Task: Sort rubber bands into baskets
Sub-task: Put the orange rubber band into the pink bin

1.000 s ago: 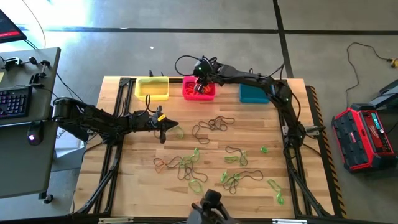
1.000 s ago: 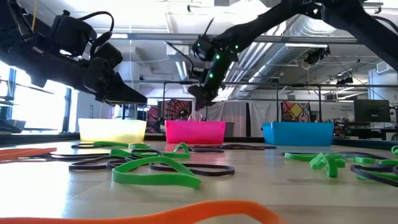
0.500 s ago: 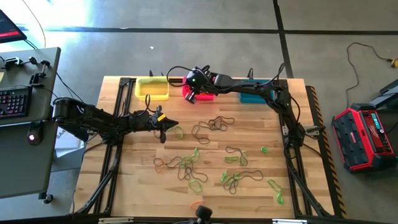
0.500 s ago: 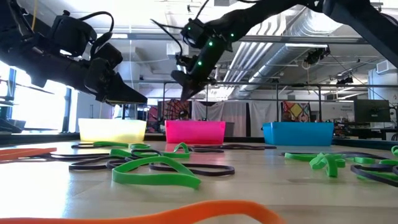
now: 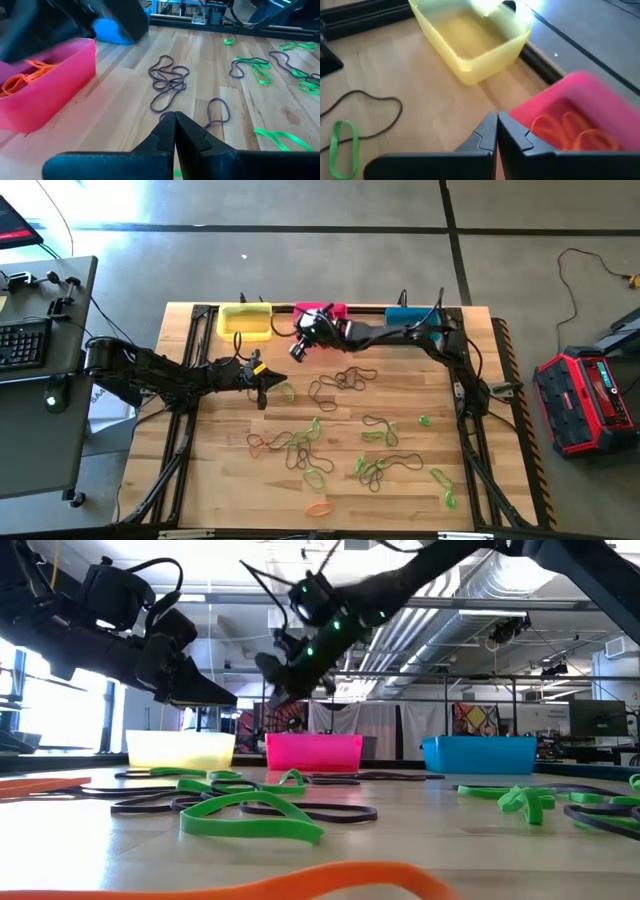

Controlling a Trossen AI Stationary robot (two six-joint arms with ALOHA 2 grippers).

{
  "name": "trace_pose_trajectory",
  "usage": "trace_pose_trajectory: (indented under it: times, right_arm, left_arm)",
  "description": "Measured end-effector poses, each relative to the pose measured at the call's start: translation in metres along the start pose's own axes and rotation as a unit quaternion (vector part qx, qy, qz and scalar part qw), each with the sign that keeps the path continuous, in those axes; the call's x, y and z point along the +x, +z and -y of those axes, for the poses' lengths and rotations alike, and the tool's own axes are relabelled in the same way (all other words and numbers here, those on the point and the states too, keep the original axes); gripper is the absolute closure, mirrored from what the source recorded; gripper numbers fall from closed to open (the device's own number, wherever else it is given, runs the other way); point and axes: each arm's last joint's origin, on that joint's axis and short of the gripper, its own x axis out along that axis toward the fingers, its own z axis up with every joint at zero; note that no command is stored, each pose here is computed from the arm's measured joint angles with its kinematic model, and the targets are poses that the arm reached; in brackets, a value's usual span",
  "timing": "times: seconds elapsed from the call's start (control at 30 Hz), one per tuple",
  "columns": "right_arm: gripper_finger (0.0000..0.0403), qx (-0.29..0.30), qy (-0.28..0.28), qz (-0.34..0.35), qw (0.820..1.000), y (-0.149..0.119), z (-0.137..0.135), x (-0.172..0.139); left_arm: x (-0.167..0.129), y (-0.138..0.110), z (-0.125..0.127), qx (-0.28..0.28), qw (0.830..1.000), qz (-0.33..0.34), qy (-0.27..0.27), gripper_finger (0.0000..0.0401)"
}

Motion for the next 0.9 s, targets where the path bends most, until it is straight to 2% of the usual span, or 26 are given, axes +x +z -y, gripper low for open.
trace_pose_trajectory:
  times: [0.13,0.4,0.5,0.57,0.67,0.8,0.9]
  right_arm:
    - [0.0403,0.018,0.002,0.025,1.0,-0.025,-0.009,-0.008]
    - [0.0403,0.024,-0.05,0.058,0.997,-0.049,-0.001,-0.06]
    - [0.0403,0.019,-0.031,0.064,0.997,-0.058,-0.002,-0.082]
    - [0.0403,0.016,0.0,0.053,0.998,-0.066,-0.003,-0.091]
    - [0.0403,0.023,0.043,0.028,0.998,-0.08,-0.004,-0.095]
    - [0.0403,0.024,0.056,0.01,0.998,-0.086,-0.005,-0.093]
    - [0.0403,0.009,0.061,0.004,0.998,-0.089,-0.009,-0.094]
  left_arm:
    - [0.0,0.0,0.0,-0.001,1.0,0.002,0.0,0.0401]
    - [0.0,0.0,0.001,-0.038,0.999,0.002,-0.009,0.0401]
    - [0.0,0.0,0.001,-0.04,0.999,0.001,-0.014,0.0401]
    - [0.001,0.001,0.001,-0.04,0.999,0.0,-0.015,0.0401]
    - [0.002,0.001,0.002,-0.028,0.999,-0.005,-0.019,0.0401]
    - [0.007,0.007,0.005,-0.016,1.0,-0.014,-0.022,0.0401]
    - [0.013,0.011,0.009,-0.006,0.998,-0.046,-0.029,0.0401]
